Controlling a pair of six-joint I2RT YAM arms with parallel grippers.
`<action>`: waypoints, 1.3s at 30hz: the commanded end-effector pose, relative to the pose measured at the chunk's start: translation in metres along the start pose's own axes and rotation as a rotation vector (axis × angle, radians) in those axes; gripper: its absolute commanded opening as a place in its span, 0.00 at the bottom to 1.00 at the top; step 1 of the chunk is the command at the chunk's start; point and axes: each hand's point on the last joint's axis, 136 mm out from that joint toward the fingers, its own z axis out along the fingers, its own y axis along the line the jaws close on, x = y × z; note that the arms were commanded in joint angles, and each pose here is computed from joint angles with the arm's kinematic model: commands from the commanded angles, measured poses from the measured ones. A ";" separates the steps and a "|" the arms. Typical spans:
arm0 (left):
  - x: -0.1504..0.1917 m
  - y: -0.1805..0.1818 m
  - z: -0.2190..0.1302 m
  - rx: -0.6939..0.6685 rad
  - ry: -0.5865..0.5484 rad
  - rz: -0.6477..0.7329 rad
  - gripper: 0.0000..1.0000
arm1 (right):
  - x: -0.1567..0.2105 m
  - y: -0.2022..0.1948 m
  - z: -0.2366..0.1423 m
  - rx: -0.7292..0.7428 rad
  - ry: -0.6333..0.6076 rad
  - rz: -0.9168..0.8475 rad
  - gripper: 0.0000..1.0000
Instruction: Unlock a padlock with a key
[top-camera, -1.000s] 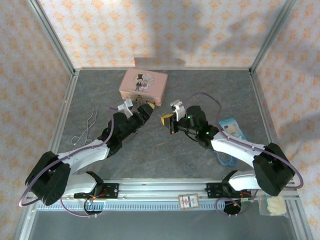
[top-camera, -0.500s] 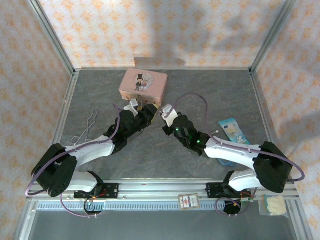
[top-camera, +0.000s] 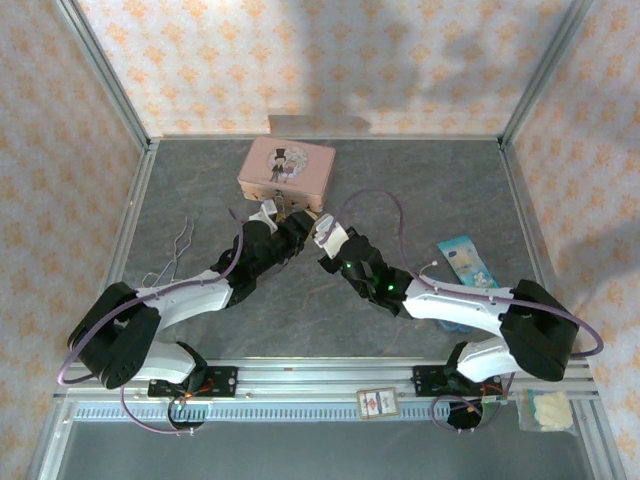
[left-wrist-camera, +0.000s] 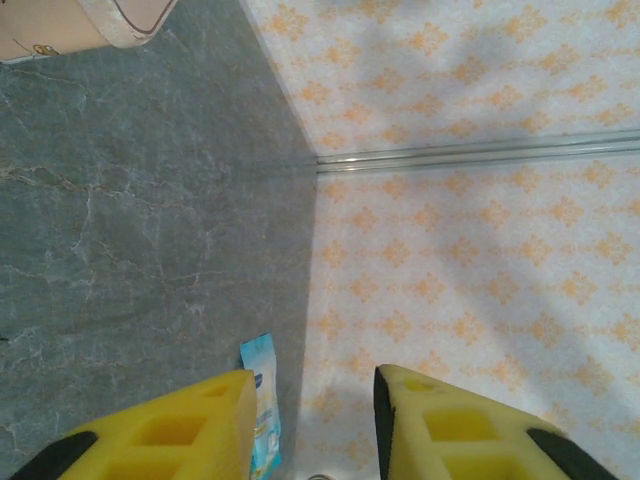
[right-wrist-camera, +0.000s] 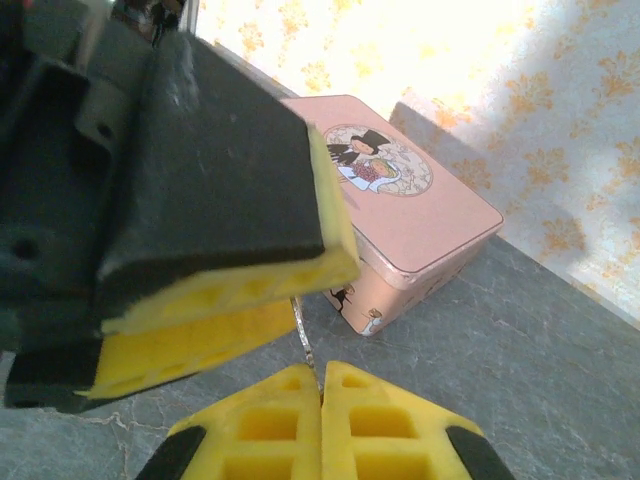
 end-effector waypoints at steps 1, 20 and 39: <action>0.000 -0.023 0.004 0.066 -0.005 -0.009 0.32 | -0.020 0.001 0.002 0.001 -0.050 0.009 0.00; -0.007 -0.016 0.008 0.034 -0.034 0.063 0.00 | -0.037 -0.004 -0.005 -0.022 -0.071 0.135 0.27; 0.003 -0.101 -0.022 0.501 -0.032 0.481 0.00 | -0.057 -0.049 -0.035 -0.590 -0.177 1.127 0.56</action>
